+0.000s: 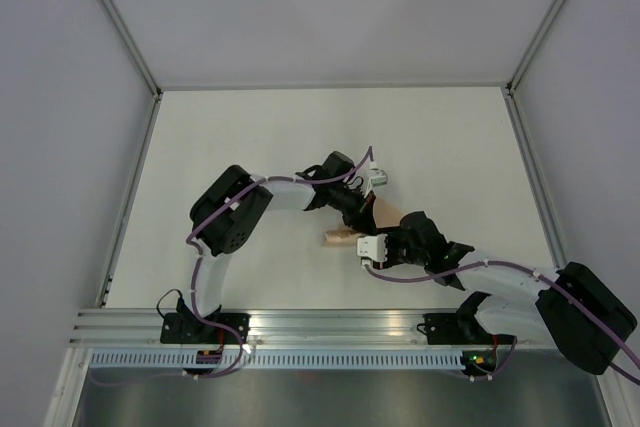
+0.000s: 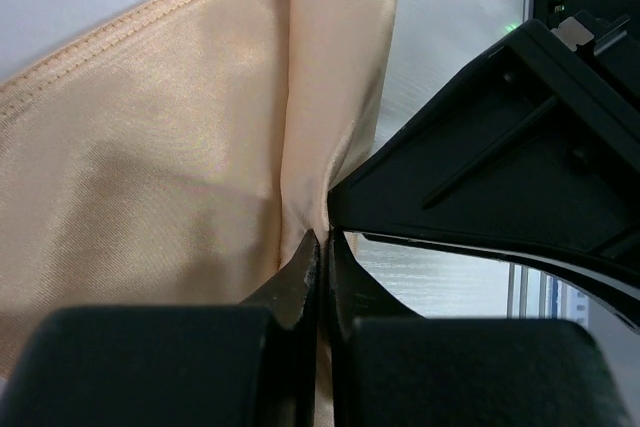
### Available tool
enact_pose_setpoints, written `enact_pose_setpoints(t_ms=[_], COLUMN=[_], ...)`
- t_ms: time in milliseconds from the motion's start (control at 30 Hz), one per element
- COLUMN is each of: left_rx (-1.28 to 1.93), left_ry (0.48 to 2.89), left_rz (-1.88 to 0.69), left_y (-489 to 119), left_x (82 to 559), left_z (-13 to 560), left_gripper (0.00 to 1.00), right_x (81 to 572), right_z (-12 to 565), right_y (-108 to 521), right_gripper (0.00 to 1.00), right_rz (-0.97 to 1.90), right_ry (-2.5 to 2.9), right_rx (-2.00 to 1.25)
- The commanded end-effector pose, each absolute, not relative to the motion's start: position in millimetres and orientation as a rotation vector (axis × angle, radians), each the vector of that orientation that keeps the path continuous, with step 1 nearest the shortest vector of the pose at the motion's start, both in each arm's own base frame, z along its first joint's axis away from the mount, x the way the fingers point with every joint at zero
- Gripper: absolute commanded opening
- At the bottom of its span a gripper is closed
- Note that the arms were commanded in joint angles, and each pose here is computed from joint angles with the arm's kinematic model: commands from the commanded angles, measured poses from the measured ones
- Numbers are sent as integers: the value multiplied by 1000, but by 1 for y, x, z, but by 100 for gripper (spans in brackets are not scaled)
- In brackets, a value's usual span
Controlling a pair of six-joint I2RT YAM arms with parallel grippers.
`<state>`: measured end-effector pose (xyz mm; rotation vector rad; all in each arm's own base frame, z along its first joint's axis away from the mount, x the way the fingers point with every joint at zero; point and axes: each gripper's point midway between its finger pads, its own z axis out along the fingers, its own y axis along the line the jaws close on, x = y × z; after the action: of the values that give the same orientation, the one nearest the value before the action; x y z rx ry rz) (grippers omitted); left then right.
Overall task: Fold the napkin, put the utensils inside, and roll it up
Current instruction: Roll the napkin at the center of the board.
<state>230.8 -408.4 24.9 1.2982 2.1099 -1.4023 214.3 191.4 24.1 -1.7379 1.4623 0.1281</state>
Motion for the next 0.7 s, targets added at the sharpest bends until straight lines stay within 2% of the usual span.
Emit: enact_pose_setpoints(t_ms=[0,233,333,400,500,567,667], left_rx=[1308,1323,1326,1327,1323,1320,1302], left_ry=[2580,2602,2598,2590,2578,2562,2533], left_rz=[-1235,-1266,-1278,-1282,-1286,-1275,-1241], left_y=[-349,-346,-346,-346,-346,-348,-349], left_x=[182,178,178,180,182,187,197], left_z=[-63,-63,-62,-60,-56,-52,-45], left_gripper=[2,2,3,6,17,29,39], right_x=[218,217,215,210,207,204,197], right_z=[11,-2,-7,-13,-16,-17,-18], right_y=[181,177,176,175,176,176,177], right_gripper=[54,49,42,33,21,16,13], right_rz=[47,35,52,75,97,118,172], right_ry=[1477,1506,1530,1553,1566,1585,1621], right_rx=[-1767,-1825,-1855,-1883,-1905,-1919,-1944])
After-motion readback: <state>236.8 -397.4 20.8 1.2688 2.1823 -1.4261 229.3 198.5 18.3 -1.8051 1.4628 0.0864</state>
